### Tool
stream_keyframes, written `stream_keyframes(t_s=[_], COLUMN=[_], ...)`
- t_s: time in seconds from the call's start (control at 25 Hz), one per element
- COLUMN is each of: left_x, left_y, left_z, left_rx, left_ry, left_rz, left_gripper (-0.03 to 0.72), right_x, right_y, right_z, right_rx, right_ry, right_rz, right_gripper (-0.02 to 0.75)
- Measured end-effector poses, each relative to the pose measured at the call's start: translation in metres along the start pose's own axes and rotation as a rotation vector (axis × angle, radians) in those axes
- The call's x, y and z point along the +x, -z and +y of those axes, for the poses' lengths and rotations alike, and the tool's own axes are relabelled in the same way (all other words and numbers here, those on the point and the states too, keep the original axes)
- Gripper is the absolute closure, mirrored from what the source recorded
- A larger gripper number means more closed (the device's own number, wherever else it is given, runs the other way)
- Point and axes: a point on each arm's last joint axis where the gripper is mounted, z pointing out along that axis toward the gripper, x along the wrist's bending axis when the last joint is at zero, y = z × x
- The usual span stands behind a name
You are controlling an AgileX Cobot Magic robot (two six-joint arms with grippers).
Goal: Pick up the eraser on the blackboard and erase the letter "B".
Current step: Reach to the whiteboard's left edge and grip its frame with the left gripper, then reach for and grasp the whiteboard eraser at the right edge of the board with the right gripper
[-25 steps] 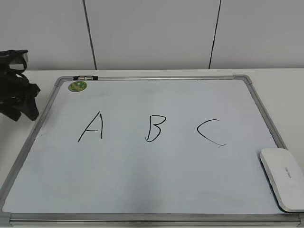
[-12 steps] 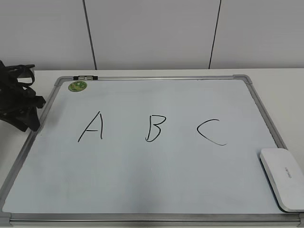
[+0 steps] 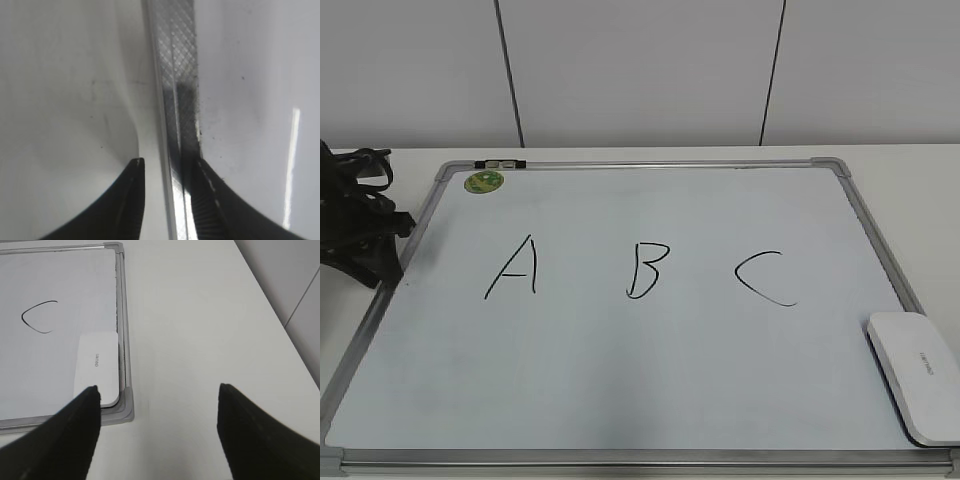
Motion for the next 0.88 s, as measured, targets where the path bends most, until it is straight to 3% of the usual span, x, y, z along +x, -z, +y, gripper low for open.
stream_keyframes(t_s=[0.36,0.72,0.88], left_x=[0.000,0.000,0.000], left_y=[-0.001,-0.002,-0.002], left_z=[0.001,0.001,0.001], left_rx=[0.002,0.009,0.010], left_ry=[0.012,0.026,0.028], left_rz=[-0.015,-0.022,-0.022], left_gripper=[0.654,0.671,0.671], right_x=[0.000,0.001,0.004], right_y=[0.000,0.007,0.014], right_z=[0.000,0.005,0.041], right_rx=[0.000,-0.028,0.004], right_ry=[0.000,0.053,0.119], right_rz=[0.000,0.016,0.062], right_gripper=[0.176,0.176,0.180])
